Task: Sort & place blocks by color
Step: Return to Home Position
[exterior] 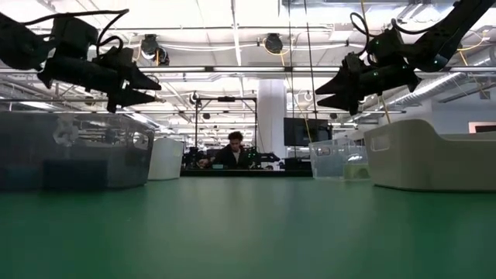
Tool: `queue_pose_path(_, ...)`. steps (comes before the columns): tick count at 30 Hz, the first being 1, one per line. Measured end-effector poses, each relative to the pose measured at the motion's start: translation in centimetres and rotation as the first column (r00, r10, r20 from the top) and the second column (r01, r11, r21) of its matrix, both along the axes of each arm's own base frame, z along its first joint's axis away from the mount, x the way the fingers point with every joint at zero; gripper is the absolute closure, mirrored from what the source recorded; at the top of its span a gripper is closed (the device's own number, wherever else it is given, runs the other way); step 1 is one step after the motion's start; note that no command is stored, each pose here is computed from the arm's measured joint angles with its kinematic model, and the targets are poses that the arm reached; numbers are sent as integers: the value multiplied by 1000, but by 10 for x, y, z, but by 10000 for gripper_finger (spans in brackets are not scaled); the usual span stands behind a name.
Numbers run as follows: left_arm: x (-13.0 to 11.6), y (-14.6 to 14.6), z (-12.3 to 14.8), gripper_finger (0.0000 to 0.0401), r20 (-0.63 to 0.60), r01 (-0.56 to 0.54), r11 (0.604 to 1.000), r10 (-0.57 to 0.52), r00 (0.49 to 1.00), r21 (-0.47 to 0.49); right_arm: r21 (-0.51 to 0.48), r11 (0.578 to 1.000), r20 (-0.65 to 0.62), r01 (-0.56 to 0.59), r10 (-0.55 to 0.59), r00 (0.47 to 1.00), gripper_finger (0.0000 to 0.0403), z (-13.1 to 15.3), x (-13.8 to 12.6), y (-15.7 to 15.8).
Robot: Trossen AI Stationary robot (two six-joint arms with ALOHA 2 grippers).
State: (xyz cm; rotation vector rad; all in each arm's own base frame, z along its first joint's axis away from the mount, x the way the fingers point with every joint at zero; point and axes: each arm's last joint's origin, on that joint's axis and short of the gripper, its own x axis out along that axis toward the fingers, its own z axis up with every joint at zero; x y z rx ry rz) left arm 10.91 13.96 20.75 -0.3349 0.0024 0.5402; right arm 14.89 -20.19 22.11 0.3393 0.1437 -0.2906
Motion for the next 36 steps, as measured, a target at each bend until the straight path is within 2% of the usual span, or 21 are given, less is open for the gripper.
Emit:
queue_pose_path(6, 2, -17, -24, 164, 29, 111, 994, -111, 993, -5, -49, 999, -15, -11, 10, 1000, 174, -1, 0, 1)
queue_pose_path(10, 1, -27, -40, 164, 46, 148, 988, -146, 988, -44, 0, 1000, -40, -18, 18, 999, 174, -16, -1, 8)
queue_pose_path(13, -1, -35, -50, 164, 57, 215, 974, -211, 976, -75, 48, 999, -74, 16, -13, 997, 174, -30, 1, 18)
queue_pose_path(16, 0, -40, -56, 164, 67, 285, 952, -279, 958, -113, 46, 998, -109, 32, -27, 994, 174, -40, 4, 29)
queue_pose_path(26, 4, -53, -60, 164, 79, 471, 869, -465, 882, -149, -35, 999, -69, 38, -40, 997, 174, -38, -1, 71)
queue_pose_path(36, 8, -57, -60, 164, 83, 507, 848, -500, 862, -155, -97, 991, -1, 92, -93, 996, 174, -49, -21, 110)
